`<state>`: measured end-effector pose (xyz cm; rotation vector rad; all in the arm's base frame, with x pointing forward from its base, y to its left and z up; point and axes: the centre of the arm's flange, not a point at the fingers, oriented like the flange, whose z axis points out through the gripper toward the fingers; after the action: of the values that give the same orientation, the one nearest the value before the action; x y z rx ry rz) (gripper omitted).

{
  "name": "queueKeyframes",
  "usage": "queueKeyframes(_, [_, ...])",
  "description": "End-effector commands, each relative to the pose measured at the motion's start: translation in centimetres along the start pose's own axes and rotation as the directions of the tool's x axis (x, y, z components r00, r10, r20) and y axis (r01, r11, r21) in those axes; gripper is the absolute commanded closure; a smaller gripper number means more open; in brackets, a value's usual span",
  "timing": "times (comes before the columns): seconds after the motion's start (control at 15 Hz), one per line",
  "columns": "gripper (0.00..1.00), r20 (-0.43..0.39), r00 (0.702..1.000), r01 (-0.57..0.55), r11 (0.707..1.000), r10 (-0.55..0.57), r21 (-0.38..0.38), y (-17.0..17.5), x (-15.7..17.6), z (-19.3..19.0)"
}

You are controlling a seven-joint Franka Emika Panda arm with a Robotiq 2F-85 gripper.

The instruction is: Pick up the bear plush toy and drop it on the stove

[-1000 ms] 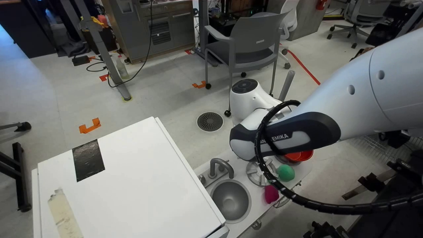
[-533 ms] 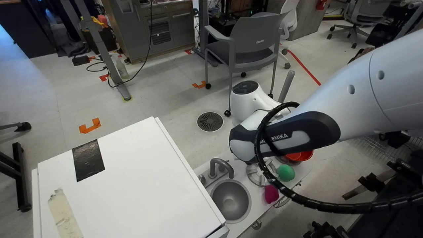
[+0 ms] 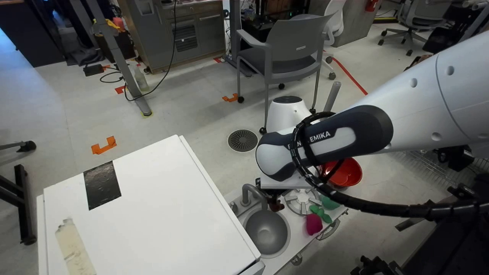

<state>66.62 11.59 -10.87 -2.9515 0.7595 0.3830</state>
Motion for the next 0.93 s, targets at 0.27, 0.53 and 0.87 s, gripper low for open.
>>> queueKeyframes(0.27, [0.99,0.041,0.998,-0.042,0.998,0.044,-0.044,-0.8,5.7,5.3])
queueKeyframes(0.53, [0.99,0.027,0.998,-0.047,0.994,0.049,-0.096,0.6,6.1,5.9])
queueKeyframes(0.87, [0.58,0.009,0.999,-0.052,0.988,0.054,-0.146,1.6,6.6,5.8])
